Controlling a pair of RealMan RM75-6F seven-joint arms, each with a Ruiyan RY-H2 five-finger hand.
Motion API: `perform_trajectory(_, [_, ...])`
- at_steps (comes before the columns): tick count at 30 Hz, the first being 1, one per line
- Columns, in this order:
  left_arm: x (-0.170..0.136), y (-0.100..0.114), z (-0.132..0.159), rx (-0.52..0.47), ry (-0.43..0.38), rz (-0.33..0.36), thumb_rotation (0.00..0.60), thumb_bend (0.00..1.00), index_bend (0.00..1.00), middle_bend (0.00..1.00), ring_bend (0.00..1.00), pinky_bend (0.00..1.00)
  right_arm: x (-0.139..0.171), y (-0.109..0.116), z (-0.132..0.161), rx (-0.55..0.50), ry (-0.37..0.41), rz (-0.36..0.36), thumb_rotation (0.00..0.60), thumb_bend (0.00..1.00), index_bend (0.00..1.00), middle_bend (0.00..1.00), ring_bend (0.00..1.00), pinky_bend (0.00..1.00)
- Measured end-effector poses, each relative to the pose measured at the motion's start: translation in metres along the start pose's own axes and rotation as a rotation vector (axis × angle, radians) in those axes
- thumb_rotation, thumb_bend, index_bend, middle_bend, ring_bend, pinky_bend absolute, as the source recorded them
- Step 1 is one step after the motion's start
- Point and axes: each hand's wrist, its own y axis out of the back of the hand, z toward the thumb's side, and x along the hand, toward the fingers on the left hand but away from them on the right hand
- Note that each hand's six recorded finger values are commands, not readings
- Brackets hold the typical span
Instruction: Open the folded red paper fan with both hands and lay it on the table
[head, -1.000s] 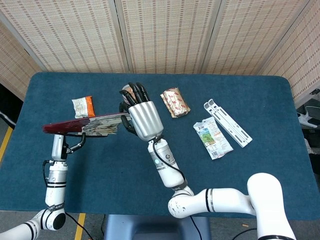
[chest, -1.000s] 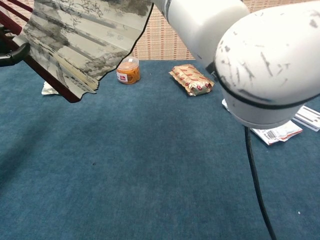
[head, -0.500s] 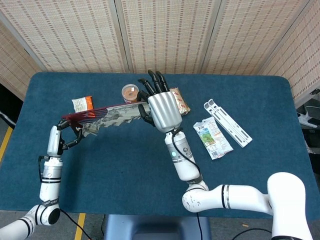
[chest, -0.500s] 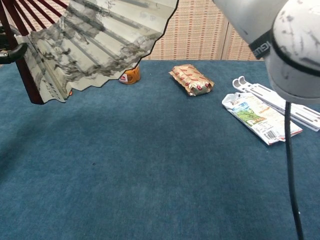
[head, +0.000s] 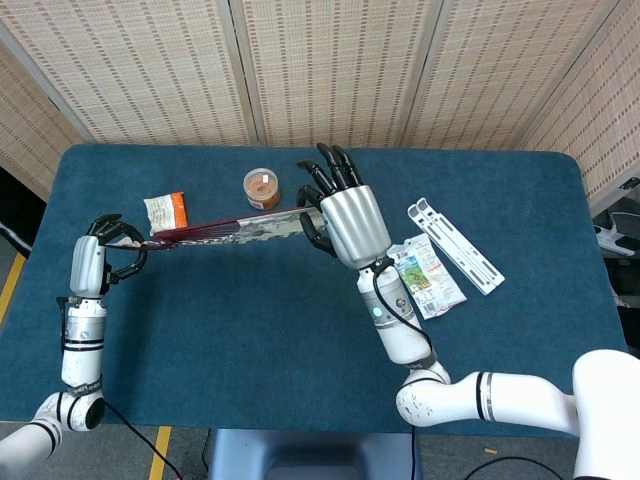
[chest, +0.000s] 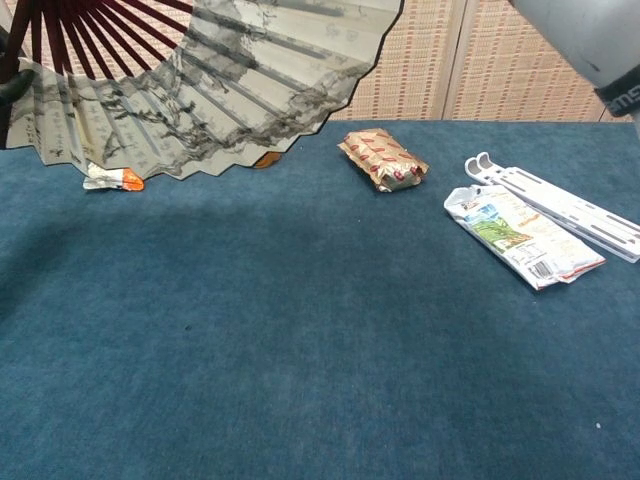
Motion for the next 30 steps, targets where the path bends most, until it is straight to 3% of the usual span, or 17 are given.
perform_trajectory(7, [-0.003, -0.002, -0.007, 0.063, -0.008, -0.006, 0.6, 0.68, 0.56, 0.63, 0.39, 0.21, 0.01, -0.003, -0.004, 0.023, 0.03, -0.01, 0.6, 0.71, 0.76, 0.19, 0.0, 0.09])
perform_trajectory(16, [-0.009, -0.004, -0.023, 0.134, -0.003, -0.015, 0.6, 0.55, 0.37, 0.43, 0.3, 0.18, 0.026, -0.008, -0.011, 0.043, 0.078, -0.066, 0.6, 0.71, 0.68, 0.19, 0.0, 0.12])
perform_trajectory(20, [-0.013, -0.005, -0.023, 0.141, -0.007, -0.021, 0.6, 0.51, 0.2, 0.29, 0.23, 0.17, 0.032, -0.01, -0.014, 0.043, 0.084, -0.076, 0.6, 0.71, 0.59, 0.19, 0.0, 0.14])
perform_trajectory(24, [-0.025, -0.009, -0.028, 0.189, -0.023, -0.044, 0.6, 0.49, 0.12, 0.25, 0.2, 0.15, 0.053, -0.023, -0.015, 0.047, 0.137, -0.081, 0.6, 0.71, 0.54, 0.19, 0.01, 0.14])
perform_trajectory(27, [-0.039, -0.013, -0.033, 0.219, -0.03, -0.071, 0.6, 0.48, 0.04, 0.19, 0.16, 0.14, 0.075, -0.035, -0.016, 0.051, 0.187, -0.074, 0.6, 0.69, 0.43, 0.19, 0.01, 0.14])
perform_trajectory(30, [-0.048, -0.015, -0.033, 0.23, -0.047, -0.076, 0.6, 0.47, 0.0, 0.11, 0.1, 0.14, 0.097, -0.041, -0.02, 0.055, 0.207, -0.07, 0.6, 0.61, 0.27, 0.18, 0.01, 0.14])
